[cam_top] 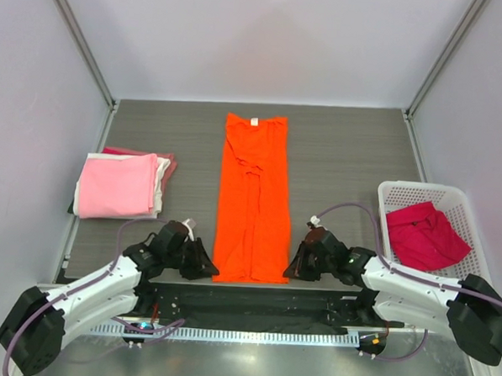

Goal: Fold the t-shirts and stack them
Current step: Fold the tshirt

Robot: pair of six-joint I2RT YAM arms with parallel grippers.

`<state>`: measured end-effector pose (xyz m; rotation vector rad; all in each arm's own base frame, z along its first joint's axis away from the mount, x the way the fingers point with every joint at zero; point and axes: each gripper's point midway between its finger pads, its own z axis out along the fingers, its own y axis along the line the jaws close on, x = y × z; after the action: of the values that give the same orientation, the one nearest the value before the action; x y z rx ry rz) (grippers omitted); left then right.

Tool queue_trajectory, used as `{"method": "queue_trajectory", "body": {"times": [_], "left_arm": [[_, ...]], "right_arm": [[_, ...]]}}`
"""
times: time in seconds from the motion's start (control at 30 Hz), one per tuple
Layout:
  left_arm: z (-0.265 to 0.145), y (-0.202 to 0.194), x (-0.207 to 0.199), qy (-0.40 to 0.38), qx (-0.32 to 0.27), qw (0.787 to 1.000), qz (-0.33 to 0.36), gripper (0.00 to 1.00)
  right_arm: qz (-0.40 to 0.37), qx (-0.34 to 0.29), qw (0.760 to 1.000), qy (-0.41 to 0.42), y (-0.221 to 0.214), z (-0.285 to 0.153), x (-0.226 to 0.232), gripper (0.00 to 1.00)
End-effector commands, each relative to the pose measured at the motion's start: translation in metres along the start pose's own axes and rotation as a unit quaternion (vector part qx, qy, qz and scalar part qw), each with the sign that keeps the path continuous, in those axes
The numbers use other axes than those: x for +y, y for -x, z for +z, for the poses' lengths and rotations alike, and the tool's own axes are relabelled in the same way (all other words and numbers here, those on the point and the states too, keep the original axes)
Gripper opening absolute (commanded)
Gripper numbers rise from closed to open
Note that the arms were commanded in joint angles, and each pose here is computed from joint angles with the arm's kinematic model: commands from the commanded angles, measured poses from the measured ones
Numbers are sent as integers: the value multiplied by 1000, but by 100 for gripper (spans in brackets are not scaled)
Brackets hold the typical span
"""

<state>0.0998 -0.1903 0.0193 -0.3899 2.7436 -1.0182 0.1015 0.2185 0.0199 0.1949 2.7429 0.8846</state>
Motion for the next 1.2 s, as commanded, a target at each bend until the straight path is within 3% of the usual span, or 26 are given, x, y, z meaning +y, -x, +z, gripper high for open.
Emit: {"method": "queue_trajectory", "body": {"times": [0.0, 0.1, 0.37, 0.6, 0.77, 0.87, 1.17], "left_arm": [[4, -13, 22, 36, 23, 999, 1, 26], [1, -13, 8, 14, 29, 999, 2, 0], [-25, 0, -56, -84, 12, 996, 9, 0], [-30, 27, -89, -88, -4, 996, 23, 0], [-37, 76, -109, -85, -45, 995, 16, 0], [-38, 111, -103, -48, -73, 996, 6, 0], [-25, 220, -125, -37, -152, 987, -23, 0]], "right_arm": [[1, -9, 1000, -1, 1, -5, 0, 1], [-4, -6, 1000, 9, 0, -12, 7, 1], [-7, -48, 997, 56, 17, -44, 37, 1], [-37, -122, 991, 40, 59, -64, 61, 1], [-31, -164, 986, 4, 110, -64, 69, 1], [-17, -169, 985, 11, 146, -64, 71, 1], [-39, -167, 985, 19, 246, -50, 88, 1]]}}
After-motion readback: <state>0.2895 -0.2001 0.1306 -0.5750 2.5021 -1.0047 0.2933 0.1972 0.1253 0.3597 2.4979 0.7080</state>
